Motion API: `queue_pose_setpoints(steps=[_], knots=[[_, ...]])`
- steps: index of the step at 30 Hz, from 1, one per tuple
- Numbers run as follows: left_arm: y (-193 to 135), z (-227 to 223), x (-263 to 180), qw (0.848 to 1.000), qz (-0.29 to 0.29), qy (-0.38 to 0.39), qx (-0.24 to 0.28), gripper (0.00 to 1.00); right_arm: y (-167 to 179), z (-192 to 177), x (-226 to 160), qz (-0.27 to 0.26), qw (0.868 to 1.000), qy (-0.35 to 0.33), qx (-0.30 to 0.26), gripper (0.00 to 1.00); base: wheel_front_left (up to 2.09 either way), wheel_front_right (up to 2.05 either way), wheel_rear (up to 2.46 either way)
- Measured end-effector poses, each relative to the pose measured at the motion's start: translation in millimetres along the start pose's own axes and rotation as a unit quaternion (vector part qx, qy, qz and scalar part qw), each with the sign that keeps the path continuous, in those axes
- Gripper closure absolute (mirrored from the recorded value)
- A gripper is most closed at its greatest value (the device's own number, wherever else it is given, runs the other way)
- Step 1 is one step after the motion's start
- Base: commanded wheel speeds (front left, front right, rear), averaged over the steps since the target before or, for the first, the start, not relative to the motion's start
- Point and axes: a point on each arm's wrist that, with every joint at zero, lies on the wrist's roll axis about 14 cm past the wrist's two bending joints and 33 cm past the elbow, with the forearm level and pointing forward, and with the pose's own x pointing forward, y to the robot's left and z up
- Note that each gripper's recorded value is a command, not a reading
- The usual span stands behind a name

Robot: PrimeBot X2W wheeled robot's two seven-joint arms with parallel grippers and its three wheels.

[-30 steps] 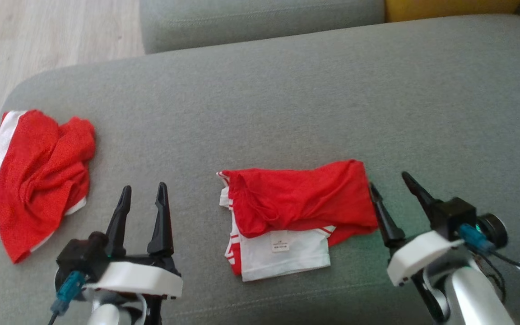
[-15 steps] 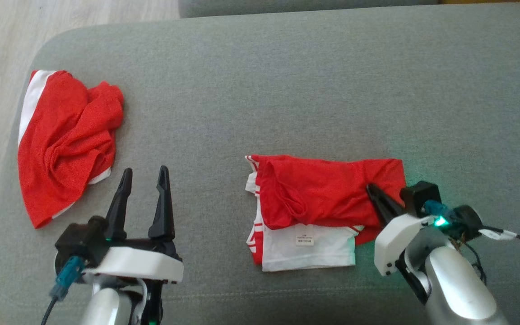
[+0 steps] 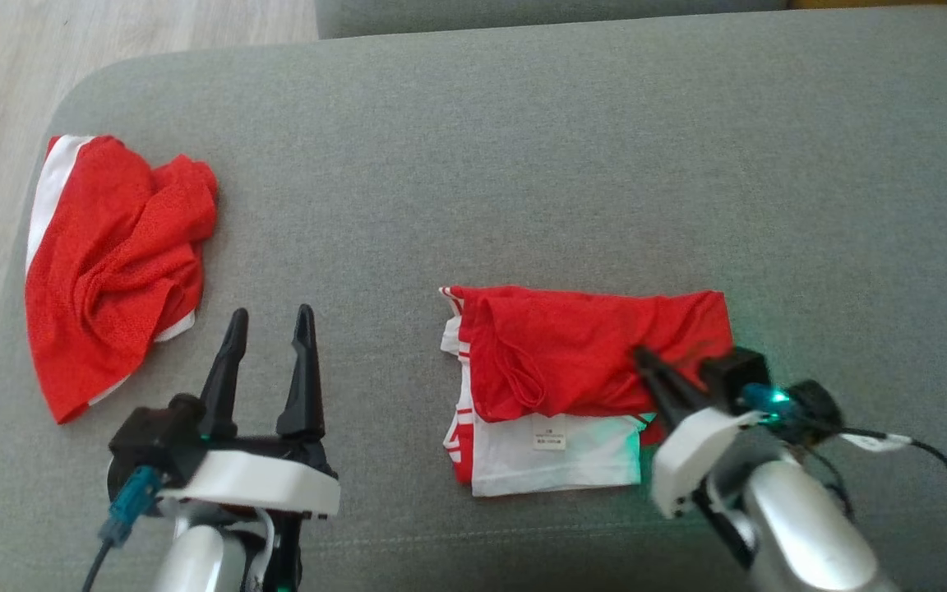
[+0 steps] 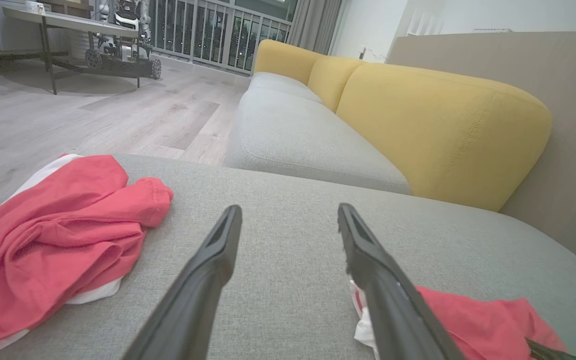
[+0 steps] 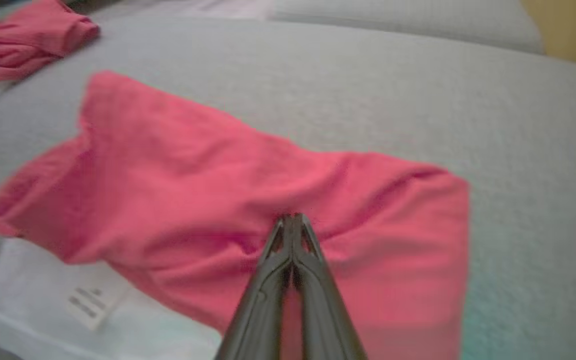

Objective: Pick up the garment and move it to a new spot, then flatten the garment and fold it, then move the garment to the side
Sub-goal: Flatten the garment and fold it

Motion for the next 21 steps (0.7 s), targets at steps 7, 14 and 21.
queue_pose_setpoints(steps=[7, 14, 21], knots=[[5, 2, -2, 1.000, 0.008, -0.002, 0.002, 0.00, 50, -7, 8, 0.077, 0.997, 0.021, -0.010, 1.00, 0.00, 0.00, 0.00], [19, 3, -7, 1.000, 0.030, -0.002, 0.007, 0.00, 77, -15, 19, 0.122, 0.992, 0.044, -0.011, 1.00, 0.00, 0.00, 0.00], [33, 4, -12, 0.999, 0.053, -0.002, 0.012, 0.00, 121, -7, 30, 0.193, 0.980, 0.039, -0.001, 1.00, 0.00, 0.00, 0.00]])
